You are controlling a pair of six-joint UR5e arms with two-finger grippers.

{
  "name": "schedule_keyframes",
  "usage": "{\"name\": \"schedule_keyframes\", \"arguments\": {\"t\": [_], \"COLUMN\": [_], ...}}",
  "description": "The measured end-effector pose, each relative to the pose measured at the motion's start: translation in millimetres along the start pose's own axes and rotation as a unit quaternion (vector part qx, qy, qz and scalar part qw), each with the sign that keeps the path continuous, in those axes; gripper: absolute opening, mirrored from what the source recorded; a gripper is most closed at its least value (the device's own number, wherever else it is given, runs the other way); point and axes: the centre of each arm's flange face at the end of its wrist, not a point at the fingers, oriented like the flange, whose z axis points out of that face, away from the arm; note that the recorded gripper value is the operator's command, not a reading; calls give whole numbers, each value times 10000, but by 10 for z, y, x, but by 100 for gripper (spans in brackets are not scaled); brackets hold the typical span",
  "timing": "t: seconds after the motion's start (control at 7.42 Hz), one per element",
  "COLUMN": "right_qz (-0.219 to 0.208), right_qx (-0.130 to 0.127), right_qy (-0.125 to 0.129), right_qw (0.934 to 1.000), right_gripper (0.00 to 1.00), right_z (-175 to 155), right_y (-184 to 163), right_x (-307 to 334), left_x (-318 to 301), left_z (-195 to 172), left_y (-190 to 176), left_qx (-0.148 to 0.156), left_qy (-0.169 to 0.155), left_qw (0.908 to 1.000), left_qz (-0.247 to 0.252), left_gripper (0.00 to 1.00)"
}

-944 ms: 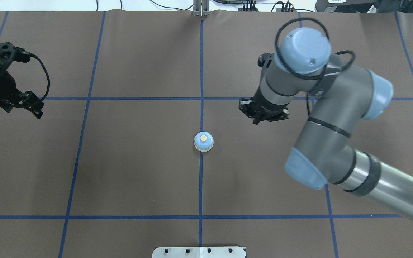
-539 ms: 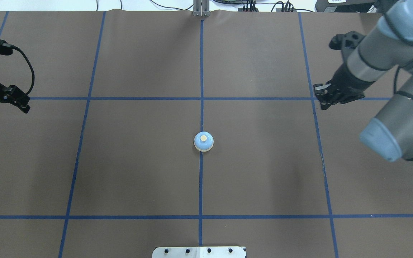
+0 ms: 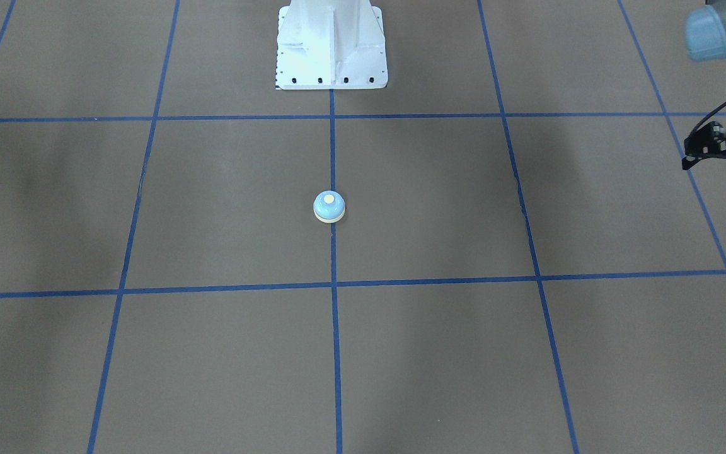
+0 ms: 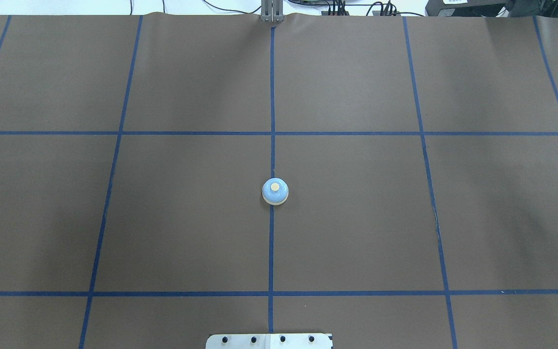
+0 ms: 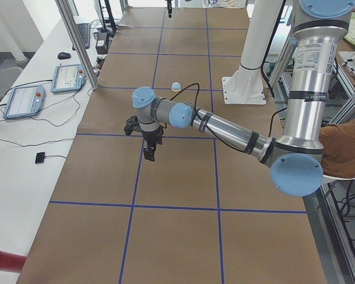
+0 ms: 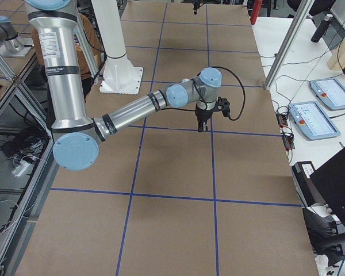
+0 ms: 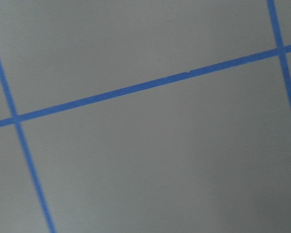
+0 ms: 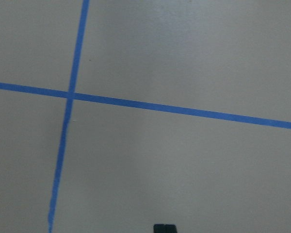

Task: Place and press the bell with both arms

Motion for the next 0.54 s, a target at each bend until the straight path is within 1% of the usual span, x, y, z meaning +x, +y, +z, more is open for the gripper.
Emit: {"name": "schedule_keyframes", "arguments": {"t": [0.13, 0.27, 0.4, 0.54], "right_qz": [-91, -84, -56, -42], "right_qx": [37, 63, 62, 59], "right_qy": [-19, -19, -12, -6], "right_qw": [10000, 9999, 10000, 10000], "right_gripper": [89, 100, 100, 100], "right_z": [-69, -109, -110, -103], "right_y": [132, 237, 315, 357], "right_x": [348, 555, 672, 725], "left_x": [-370, -659, -814, -890], "left_z": [-36, -55, -92, -116], "left_y": [149, 267, 335, 389], "left_qx": [17, 23, 62, 108], "left_qy": [-45, -69, -13, 159], "left_qw": [10000, 10000, 10000, 9997], "left_qz": [12, -20, -74, -150], "left_gripper": [100, 100, 100, 100]}}
